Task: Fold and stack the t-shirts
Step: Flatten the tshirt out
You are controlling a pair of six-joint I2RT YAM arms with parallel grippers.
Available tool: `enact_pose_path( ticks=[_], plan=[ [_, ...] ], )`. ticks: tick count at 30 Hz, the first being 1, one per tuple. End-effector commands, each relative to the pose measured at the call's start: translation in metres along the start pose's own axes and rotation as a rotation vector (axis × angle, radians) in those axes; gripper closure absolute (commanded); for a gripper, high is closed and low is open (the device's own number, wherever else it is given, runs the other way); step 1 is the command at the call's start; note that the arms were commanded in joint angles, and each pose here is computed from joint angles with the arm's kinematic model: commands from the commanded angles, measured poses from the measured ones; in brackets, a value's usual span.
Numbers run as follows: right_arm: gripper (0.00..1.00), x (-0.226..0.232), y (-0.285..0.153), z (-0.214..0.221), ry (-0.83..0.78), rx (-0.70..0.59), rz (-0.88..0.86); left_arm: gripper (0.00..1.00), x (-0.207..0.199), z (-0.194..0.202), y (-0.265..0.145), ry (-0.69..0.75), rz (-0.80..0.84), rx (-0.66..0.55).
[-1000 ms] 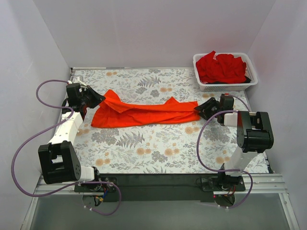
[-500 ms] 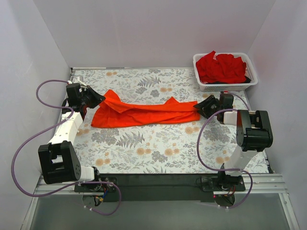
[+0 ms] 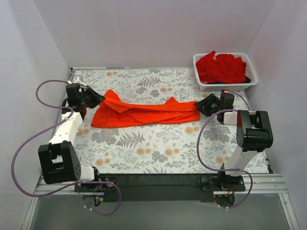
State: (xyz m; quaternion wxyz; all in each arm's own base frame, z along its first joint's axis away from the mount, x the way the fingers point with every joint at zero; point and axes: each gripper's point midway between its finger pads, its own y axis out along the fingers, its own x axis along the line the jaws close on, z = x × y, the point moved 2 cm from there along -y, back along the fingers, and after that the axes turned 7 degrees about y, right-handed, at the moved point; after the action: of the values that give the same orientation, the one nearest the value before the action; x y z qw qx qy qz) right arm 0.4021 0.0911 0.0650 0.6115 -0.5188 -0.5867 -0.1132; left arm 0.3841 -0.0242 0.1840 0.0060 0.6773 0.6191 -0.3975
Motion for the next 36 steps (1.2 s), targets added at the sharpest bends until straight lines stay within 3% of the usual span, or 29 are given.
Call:
enact_pose_path(
  ticks=[1, 23, 36],
  plan=[
    [0.49, 0.017, -0.003, -0.006, -0.050, -0.020, -0.081, 1.00, 0.001, -0.004, -0.003, 0.015, -0.009, -0.017],
    [0.49, -0.016, 0.015, 0.006, -0.081, 0.018, -0.057, 1.00, 0.003, -0.001, -0.001, 0.013, -0.007, -0.007],
    [0.49, 0.045, -0.004, -0.010, -0.176, -0.013, -0.219, 1.00, 0.004, 0.000, 0.000, 0.009, -0.009, -0.002]
  ],
)
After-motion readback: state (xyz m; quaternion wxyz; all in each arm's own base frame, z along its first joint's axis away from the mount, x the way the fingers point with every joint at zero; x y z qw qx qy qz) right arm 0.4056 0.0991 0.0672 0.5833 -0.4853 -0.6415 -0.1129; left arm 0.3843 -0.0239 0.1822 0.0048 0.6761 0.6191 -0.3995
